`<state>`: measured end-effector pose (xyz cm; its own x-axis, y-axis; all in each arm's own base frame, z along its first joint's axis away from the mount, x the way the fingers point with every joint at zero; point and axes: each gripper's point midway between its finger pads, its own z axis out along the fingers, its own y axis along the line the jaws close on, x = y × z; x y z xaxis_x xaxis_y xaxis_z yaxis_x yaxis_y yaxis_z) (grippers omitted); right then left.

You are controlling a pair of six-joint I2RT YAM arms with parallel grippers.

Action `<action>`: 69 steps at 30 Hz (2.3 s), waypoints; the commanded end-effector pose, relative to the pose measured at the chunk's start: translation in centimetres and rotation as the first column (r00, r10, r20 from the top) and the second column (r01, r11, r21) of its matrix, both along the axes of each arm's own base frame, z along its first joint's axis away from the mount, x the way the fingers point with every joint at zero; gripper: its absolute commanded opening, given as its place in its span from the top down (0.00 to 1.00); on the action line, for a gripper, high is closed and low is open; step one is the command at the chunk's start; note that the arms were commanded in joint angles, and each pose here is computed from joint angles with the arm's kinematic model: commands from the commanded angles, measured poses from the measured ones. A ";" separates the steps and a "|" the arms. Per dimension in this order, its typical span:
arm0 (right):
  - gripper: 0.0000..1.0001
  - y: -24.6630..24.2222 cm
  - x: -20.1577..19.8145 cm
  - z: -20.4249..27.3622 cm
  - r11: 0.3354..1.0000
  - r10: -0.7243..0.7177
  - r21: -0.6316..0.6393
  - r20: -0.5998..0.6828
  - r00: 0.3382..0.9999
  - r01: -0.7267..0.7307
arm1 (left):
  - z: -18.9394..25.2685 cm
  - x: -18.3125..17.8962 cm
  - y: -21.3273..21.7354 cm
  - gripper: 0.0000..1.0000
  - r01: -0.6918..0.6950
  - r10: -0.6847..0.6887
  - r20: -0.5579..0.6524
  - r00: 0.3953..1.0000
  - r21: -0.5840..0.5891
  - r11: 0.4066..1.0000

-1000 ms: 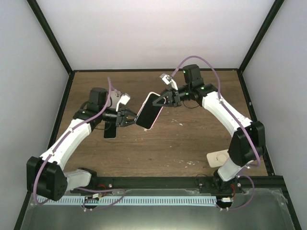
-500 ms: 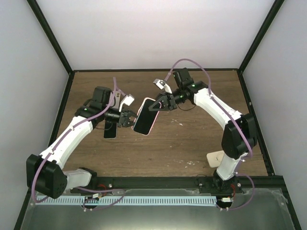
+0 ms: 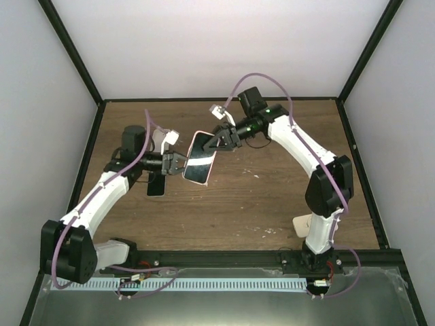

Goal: Take the phone out of the phone case
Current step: Remove the phone case from the phone.

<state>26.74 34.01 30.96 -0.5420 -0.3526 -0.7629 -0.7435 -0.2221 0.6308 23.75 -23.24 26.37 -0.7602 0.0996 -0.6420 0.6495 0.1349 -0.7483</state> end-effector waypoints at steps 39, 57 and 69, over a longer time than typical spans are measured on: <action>0.37 9.2 4.8 -1.5 0.783 -0.209 0.008 0.945 0.251 0.622 | -2.9 9.2 7.2 1.00 -0.597 0.536 -0.619 0.574 0.132 0.792; 0.57 7.1 7.0 -4.8 0.702 -0.086 0.015 0.994 0.064 0.712 | -2.4 8.9 6.7 1.00 -0.566 0.498 -0.605 0.621 0.094 0.819; 0.72 7.7 9.0 -4.3 0.681 -0.048 0.092 0.996 -0.081 0.727 | -1.1 7.3 5.0 1.00 -0.460 0.421 -0.530 0.736 0.065 0.885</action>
